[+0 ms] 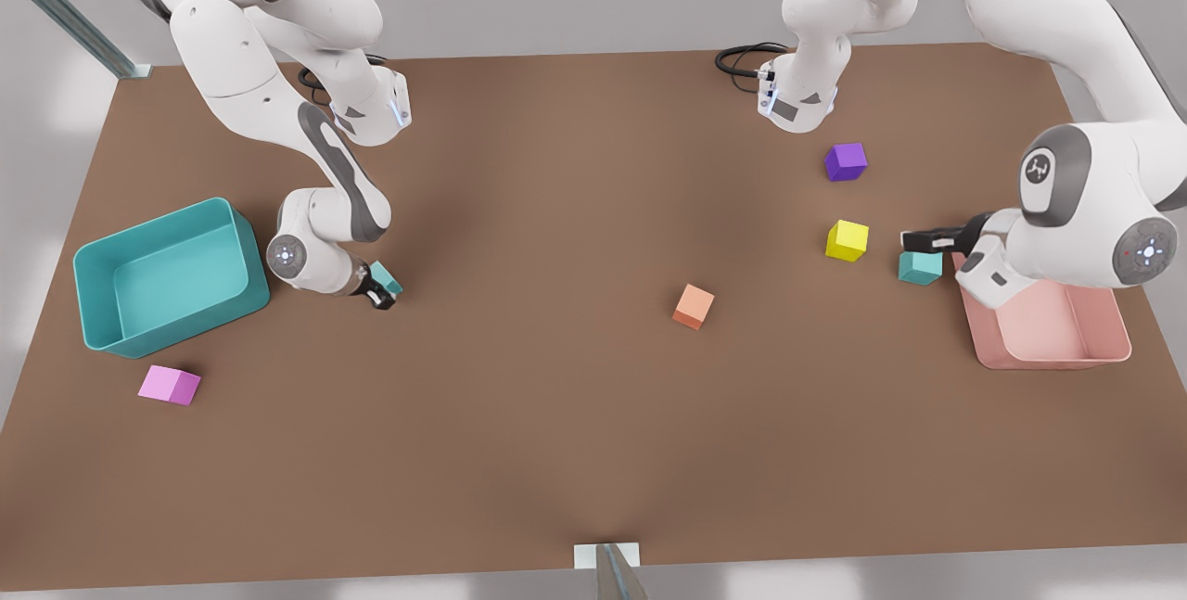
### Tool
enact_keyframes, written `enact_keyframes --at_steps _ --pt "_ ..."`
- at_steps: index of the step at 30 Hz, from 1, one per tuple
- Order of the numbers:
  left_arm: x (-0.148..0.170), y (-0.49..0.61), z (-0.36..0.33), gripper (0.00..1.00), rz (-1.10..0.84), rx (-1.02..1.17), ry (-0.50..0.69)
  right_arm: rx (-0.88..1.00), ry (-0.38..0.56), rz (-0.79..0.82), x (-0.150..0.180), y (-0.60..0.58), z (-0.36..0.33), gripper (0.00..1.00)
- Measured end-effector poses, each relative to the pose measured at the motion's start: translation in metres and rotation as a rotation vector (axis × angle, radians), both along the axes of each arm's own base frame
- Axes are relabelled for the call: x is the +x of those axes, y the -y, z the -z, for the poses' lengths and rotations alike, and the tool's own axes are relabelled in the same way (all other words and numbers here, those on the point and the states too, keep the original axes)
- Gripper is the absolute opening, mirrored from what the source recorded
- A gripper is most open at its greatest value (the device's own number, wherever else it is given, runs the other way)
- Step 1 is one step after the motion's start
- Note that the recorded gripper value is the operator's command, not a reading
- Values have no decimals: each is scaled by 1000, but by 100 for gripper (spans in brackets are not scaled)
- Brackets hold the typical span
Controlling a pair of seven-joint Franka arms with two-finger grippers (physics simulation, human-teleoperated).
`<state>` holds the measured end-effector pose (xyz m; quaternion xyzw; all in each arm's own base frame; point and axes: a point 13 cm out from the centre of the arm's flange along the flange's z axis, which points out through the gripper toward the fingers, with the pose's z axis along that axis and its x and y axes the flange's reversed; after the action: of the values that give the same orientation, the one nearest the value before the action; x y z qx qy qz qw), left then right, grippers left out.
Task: Stack the two blue cubes on top of each other
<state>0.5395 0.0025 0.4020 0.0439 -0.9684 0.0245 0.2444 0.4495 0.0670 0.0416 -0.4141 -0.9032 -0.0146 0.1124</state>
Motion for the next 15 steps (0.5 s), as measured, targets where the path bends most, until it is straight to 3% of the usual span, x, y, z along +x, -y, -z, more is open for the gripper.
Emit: enact_keyframes --at_steps 5,8,10,12,15 --pt "4 -12 10 100 -23 3 -5 20 56 -36 27 -24 -22 66" --pt "14 -25 18 100 -42 3 47 136 97 -105 42 -134 -49 66" --pt "2 -48 62 100 -64 1 33 233 108 -146 41 -235 -64 66" --pt "-29 -71 124 100 -66 -3 9 304 110 -177 29 -325 -64 66" --pt "-45 -110 190 100 -47 21 74 363 126 -179 9 -430 -45 66"
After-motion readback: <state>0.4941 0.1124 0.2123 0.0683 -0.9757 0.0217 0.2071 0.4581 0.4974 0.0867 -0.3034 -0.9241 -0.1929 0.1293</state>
